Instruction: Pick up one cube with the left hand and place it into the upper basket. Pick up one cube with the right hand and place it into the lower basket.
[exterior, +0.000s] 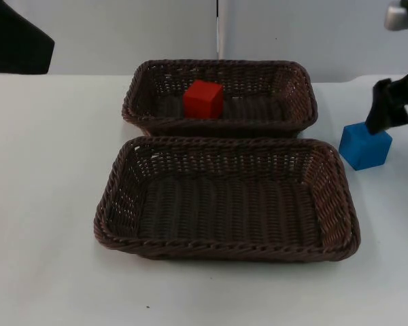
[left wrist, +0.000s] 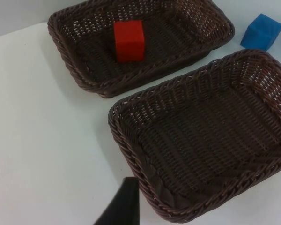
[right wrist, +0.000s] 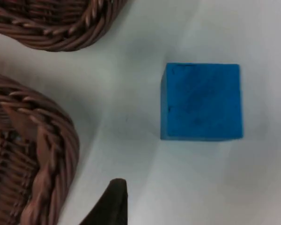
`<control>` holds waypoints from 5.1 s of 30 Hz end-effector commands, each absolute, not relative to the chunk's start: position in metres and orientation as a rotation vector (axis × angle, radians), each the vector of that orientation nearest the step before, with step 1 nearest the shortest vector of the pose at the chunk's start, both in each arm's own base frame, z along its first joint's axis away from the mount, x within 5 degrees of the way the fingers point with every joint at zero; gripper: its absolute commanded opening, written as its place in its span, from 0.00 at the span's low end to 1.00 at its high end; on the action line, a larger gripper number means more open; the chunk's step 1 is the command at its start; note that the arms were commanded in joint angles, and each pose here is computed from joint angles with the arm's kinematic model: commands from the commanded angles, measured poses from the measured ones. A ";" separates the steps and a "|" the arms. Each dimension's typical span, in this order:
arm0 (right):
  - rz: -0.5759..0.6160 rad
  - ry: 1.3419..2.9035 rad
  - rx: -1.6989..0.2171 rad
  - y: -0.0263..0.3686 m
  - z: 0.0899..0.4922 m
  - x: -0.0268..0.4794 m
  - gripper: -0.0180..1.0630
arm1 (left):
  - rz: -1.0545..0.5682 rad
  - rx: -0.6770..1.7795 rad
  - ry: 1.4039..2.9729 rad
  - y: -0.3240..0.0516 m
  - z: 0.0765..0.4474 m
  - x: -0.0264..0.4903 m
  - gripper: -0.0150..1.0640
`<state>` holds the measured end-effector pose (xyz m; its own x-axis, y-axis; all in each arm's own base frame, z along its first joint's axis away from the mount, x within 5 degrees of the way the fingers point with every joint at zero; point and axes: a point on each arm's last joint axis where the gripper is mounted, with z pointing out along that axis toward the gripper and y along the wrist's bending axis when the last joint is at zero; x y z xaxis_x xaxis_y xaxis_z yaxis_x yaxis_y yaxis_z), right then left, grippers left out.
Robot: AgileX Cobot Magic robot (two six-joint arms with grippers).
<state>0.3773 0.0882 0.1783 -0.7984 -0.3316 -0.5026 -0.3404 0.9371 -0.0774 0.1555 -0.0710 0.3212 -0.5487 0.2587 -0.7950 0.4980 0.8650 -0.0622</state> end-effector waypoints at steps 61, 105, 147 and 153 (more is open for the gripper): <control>0.037 2.442 -0.417 0.096 0.254 0.415 0.02 | -0.329 0.550 2.170 -0.069 0.321 0.155 0.89; 0.183 2.387 -0.931 0.247 0.253 0.339 0.02 | -0.332 0.550 2.172 -0.069 0.321 0.155 0.89; 0.198 2.376 -1.060 0.284 0.205 0.333 0.02 | -0.332 0.551 2.174 -0.069 0.321 0.155 0.89; 0.190 2.422 -1.064 0.288 0.178 0.337 0.02 | -0.332 0.551 2.174 -0.069 0.321 0.155 0.89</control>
<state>0.3372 0.2846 0.1799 -0.5892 -0.6568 -0.4706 -0.7191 0.6918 -0.0652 0.1557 -0.0702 0.3209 -0.5446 0.2709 -0.7938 0.4988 0.8654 -0.0468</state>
